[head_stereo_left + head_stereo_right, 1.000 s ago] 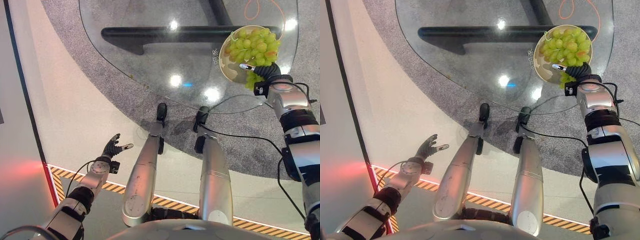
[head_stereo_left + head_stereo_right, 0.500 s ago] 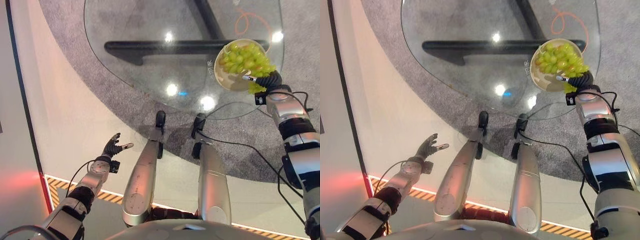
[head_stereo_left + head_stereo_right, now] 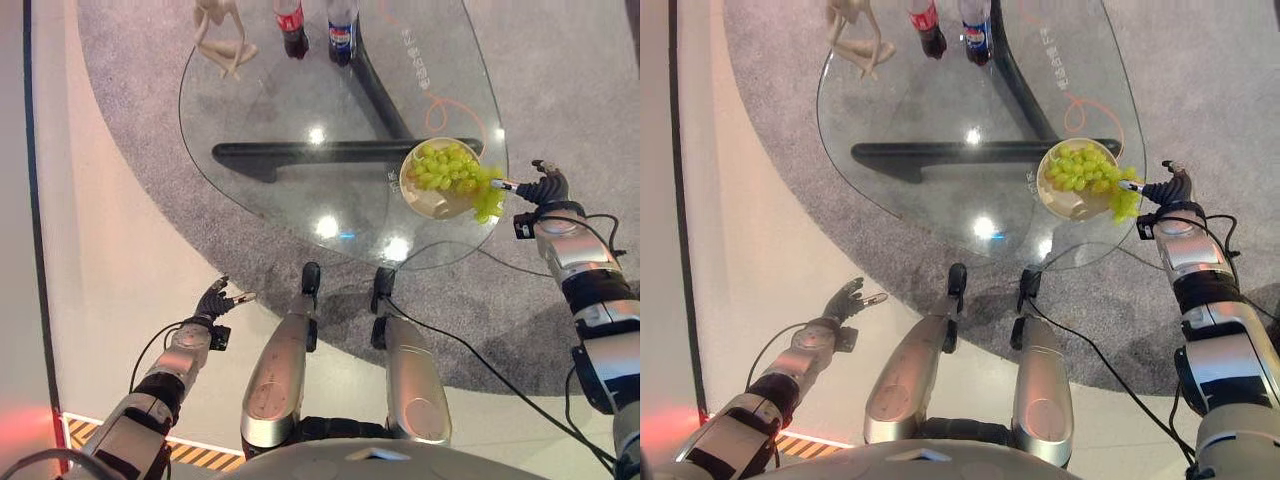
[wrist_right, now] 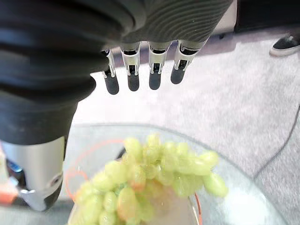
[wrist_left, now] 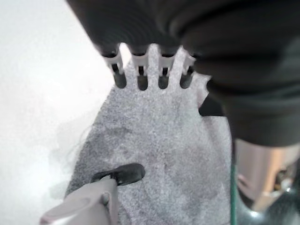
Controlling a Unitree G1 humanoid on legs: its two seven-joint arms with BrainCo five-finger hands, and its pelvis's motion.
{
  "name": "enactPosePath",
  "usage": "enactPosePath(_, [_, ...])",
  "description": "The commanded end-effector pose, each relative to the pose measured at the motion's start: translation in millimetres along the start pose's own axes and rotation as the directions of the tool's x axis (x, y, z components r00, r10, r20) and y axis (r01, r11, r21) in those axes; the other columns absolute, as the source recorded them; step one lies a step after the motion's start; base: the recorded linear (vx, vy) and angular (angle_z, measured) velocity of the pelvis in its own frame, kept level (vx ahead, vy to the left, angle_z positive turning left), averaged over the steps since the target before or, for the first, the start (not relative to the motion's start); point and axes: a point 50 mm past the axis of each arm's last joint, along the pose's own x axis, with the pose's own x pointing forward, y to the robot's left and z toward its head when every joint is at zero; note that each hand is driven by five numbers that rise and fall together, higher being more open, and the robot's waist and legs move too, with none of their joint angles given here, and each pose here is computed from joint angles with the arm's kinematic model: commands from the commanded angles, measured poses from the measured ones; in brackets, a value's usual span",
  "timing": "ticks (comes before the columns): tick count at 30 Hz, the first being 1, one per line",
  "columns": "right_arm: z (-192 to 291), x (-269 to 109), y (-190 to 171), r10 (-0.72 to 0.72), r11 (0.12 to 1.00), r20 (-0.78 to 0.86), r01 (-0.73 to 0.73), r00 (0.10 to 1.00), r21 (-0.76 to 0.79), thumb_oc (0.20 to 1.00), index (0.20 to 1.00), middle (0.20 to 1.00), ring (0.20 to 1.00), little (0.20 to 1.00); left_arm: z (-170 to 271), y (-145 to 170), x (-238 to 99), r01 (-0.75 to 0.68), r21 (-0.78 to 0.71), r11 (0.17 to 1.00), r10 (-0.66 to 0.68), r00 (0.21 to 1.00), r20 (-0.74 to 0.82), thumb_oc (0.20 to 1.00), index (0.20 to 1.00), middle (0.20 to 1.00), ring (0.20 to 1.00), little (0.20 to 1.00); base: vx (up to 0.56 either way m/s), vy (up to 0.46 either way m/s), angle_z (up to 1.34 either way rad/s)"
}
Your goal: Pick up fruits into the plate
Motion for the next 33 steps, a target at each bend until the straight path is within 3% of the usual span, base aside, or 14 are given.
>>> enactPosePath(1, [-1,-5,-8,-0.06,0.998,0.07,0.059,0.996,0.019,1.0,1.0,1.0,1.0,1.0,-34,4,-9,-0.015,-0.02,1.0,0.013,0.994,-0.105,1.0,1.0,1.0,1.0,1.0,0.1,0.026,0.01])
enactPosePath(4, [-34,-25,16,0.008,0.997,0.038,-0.011,0.999,0.077,1.0,1.0,1.0,1.0,1.0,-55,0,-17,0.008,-0.033,0.999,-0.013,0.987,-0.163,1.0,1.0,1.0,1.0,1.0,0.13,0.017,0.03])
enactPosePath(9, [-93,-68,62,0.265,0.946,-0.019,-0.257,0.964,0.196,1.0,1.0,1.0,1.0,1.0,-96,-10,-36,0.036,-0.079,0.996,-0.057,0.956,-0.287,1.0,1.0,1.0,1.0,1.0,0.15,0.025,0.06])
enactPosePath(11, [-137,-106,100,0.447,0.859,-0.141,-0.38,0.883,0.344,1.0,1.0,1.0,1.0,1.0,-120,-18,-50,0.064,-0.101,0.993,-0.098,0.923,-0.371,1.0,1.0,1.0,1.0,1.0,0.21,0.053,0.02])
enactPosePath(15, [-199,-164,138,0.611,0.745,-0.334,-0.381,0.717,0.547,1.0,1.0,1.0,1.0,1.0,-146,-31,-67,0.121,-0.122,0.985,-0.163,0.88,-0.446,1.0,1.0,1.0,1.0,1.0,0.16,0.056,-0.02])
enactPosePath(18, [-235,-204,148,0.674,0.696,-0.441,-0.31,0.593,0.648,1.0,1.0,1.0,1.0,1.0,-155,-40,-74,0.122,-0.176,0.977,-0.193,0.856,-0.479,1.0,1.0,1.0,1.0,1.0,0.07,0.053,0.01])
enactPosePath(20, [-244,-216,149,0.679,0.7,-0.468,-0.307,0.565,0.645,1.0,1.0,1.0,1.0,1.0,-158,-43,-77,0.123,-0.192,0.974,-0.204,0.847,-0.492,1.0,1.0,1.0,1.0,1.0,0.07,0.063,0.0])
enactPosePath(27, [-284,-273,142,0.672,0.736,-0.675,-0.377,0.304,0.562,1.0,1.0,1.0,1.0,1.0,-173,-58,-91,0.159,-0.215,0.964,-0.255,0.788,-0.561,1.0,1.0,1.0,1.0,1.0,0.01,0.055,-0.03])
enactPosePath(33, [-284,-270,141,0.671,0.733,-0.675,-0.409,0.305,0.544,1.0,1.0,1.0,1.0,1.0,-173,-63,-91,0.18,-0.217,0.959,-0.275,0.771,-0.574,1.0,1.0,1.0,1.0,1.0,0.0,0.011,0.01])
